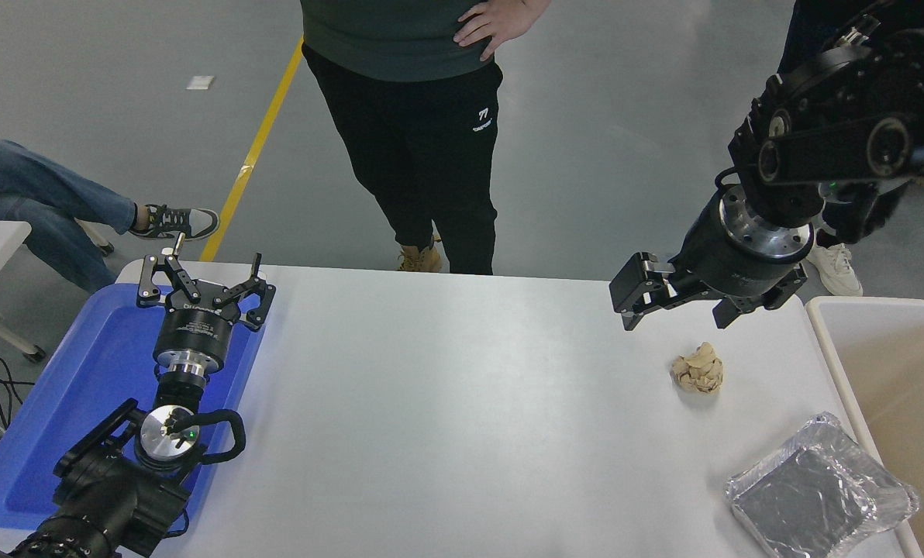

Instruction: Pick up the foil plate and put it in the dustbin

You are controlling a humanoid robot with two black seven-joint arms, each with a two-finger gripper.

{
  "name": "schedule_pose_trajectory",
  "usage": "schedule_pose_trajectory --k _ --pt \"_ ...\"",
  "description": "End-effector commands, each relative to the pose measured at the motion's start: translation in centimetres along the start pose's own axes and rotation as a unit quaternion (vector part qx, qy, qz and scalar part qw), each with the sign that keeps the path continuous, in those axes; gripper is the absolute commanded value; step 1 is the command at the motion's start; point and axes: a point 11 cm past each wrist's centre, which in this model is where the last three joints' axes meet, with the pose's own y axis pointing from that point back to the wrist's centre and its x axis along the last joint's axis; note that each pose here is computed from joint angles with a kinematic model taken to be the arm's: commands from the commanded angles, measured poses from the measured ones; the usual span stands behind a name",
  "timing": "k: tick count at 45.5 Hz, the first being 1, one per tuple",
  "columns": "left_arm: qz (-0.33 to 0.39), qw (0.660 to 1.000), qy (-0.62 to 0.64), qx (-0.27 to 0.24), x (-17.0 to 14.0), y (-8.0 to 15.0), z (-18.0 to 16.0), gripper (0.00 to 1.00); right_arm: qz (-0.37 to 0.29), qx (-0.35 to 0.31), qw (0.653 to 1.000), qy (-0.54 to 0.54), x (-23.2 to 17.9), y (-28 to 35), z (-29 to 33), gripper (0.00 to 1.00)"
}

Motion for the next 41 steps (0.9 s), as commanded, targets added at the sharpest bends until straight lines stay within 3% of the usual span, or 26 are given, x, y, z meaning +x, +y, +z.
schedule_pose_trajectory --k 1,41 --pt "0.0 1.0 0.001 0.0 -0.01 0.0 -0.07 1.0 0.0 -0.002 1.0 -0.004 0.02 -0.04 0.29 1.0" --pt "0.0 1.0 0.0 0.0 -0.01 0.0 0.0 1.0 -0.001 -0.001 1.0 -0.008 0.12 -0.38 0.58 1.0"
